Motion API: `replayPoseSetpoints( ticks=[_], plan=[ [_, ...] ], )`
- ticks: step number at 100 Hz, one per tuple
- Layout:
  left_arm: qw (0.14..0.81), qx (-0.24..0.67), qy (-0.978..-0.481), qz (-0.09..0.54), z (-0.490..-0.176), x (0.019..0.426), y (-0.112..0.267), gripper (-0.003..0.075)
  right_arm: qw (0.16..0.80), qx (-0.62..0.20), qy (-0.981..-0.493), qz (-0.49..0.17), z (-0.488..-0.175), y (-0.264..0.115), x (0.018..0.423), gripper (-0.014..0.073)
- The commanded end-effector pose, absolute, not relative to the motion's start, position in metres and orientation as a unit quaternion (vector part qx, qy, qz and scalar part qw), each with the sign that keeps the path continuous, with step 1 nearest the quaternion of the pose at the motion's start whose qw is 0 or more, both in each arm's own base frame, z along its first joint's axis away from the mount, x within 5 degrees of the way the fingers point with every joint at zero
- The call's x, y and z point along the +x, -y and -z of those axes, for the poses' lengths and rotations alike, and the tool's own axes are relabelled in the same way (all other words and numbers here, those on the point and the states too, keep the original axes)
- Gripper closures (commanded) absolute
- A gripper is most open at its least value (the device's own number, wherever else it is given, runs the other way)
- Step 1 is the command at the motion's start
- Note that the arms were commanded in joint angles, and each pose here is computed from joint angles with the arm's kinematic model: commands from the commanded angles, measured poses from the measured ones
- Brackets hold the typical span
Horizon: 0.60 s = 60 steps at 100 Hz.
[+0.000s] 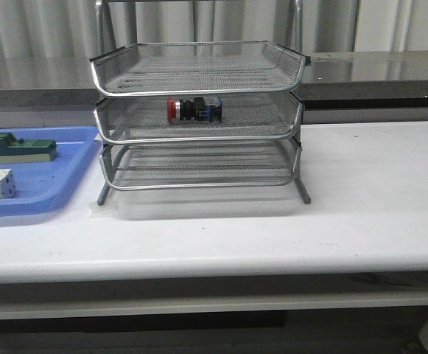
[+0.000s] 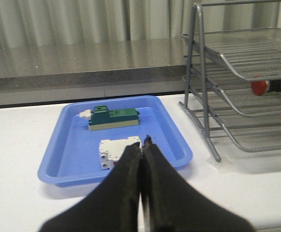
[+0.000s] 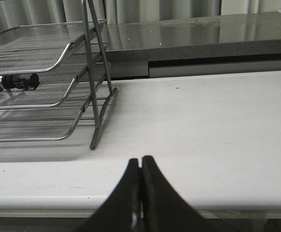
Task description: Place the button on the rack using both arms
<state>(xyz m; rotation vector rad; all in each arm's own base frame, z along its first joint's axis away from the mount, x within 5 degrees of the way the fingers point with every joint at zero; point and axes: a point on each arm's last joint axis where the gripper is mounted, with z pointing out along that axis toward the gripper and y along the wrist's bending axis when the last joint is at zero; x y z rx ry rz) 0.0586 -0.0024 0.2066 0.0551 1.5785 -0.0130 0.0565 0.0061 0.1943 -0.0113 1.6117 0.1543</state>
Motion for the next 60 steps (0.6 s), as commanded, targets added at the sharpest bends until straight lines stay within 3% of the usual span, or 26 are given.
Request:
replayPoseSetpoints(
  ticks=[1, 60],
  plan=[
    [0.746, 0.002, -0.666, 0.003, -0.215, 0.056, 0.000, 0.0741, 0.735, -0.005, -0.675, -0.068, -0.210, -0.005, 0.054, 0.0652],
    [0.748, -0.022, -0.663, 0.004, -0.202, 0.055, -0.002, 0.0741, 0.735, -0.005, -0.675, -0.068, -0.210, -0.005, 0.054, 0.0652]
  ],
)
